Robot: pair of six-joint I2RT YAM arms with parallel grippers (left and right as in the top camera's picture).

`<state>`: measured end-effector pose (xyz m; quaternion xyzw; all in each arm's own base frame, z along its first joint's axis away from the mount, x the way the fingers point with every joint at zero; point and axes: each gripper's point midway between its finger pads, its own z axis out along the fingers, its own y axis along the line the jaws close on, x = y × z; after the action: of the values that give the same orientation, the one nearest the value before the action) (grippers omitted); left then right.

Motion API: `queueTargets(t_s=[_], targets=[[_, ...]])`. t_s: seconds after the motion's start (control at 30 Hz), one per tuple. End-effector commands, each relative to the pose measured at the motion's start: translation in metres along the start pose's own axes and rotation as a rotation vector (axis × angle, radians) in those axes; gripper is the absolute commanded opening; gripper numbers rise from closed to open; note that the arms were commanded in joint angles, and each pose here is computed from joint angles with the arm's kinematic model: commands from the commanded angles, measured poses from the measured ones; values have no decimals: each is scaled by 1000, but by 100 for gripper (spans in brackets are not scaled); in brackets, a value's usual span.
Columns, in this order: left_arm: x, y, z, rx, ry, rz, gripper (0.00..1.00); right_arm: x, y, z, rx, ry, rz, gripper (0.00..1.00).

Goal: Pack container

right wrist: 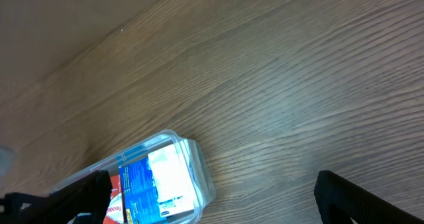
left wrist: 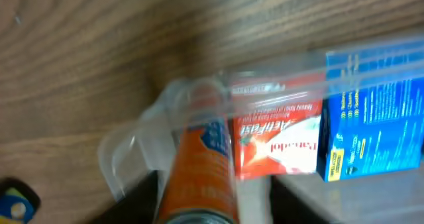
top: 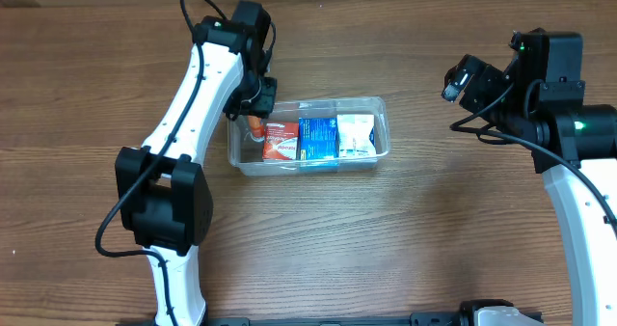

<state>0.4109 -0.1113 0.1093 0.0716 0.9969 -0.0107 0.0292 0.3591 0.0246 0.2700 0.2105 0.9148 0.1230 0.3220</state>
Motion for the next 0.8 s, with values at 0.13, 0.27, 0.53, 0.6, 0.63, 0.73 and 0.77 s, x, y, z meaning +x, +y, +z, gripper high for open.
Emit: queueTargets(t_s=[0.13,0.27,0.53,0.6,0.63,0.73,0.77], targets=[[41,41,-170,27,-281,-175,95,-3,2,-3,-9,-14,-3,100],[95,104,-191,-58,-237,-398,98,-3,2,-3,-9,-14,-3,100],[151,200,-42,-30,19,-715,94,-3,2,-3,-9,-14,-3,100],[145,199,-21,0,0,-687,95,-3,2,-3,-9,-14,-3,100],[142,200,-12,4,-14,-686,95,-3,2,-3,-9,-14,-3,100],[132,207,1,-2,-45,-676,88,-3,2,-3,-9,-14,-3,100],[126,211,9,-4,-51,-669,82,-3,2,-3,-9,-14,-3,100]])
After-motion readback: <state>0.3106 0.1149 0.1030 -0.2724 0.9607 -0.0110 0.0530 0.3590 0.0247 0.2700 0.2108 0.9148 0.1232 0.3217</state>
